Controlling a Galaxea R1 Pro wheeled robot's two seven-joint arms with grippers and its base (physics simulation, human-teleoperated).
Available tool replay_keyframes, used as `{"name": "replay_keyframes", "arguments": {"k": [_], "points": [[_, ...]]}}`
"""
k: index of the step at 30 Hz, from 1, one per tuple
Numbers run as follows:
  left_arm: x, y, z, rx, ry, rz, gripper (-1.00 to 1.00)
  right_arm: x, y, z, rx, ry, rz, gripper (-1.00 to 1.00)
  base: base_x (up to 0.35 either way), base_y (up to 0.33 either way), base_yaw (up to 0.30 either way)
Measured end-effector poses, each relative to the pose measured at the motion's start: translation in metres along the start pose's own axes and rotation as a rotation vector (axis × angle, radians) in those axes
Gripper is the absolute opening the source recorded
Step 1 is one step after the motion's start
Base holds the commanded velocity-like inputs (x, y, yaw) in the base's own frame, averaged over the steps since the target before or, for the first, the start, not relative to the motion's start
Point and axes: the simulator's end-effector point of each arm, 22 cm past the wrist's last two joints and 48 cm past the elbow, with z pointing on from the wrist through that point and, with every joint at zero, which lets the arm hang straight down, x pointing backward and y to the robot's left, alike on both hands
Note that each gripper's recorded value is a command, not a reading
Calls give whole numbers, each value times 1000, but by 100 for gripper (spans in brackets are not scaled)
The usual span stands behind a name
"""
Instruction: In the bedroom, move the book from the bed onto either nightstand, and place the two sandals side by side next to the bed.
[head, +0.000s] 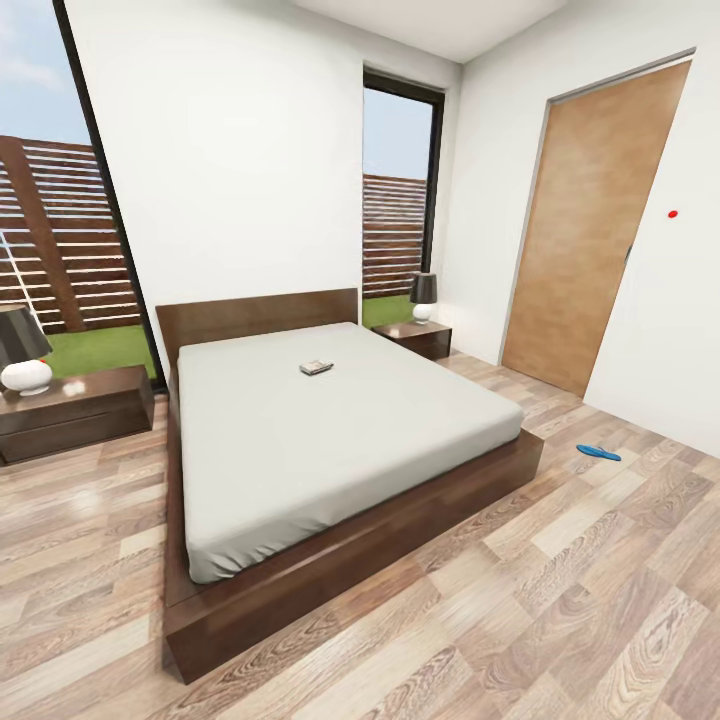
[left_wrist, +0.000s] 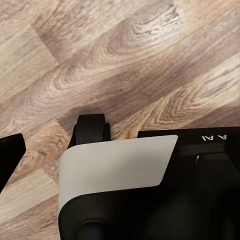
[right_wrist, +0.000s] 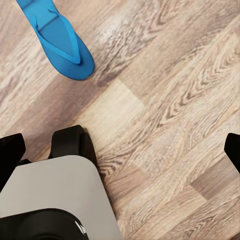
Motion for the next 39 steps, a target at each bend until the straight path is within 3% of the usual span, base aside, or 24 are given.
{"name": "replay_keyframes", "arguments": {"k": [8,24,39], "points": [[0,0,0,1,0,0,100,0,0,0,0,-1,0,100,0,0,0],[5,1,31,-2,0,-7,100,6,3,31,-2,-1,0,100,0,0,0],[4,2,31,3,-1,-9,100,7,7,31,-7,3,-4,100,0,0,0]]}}
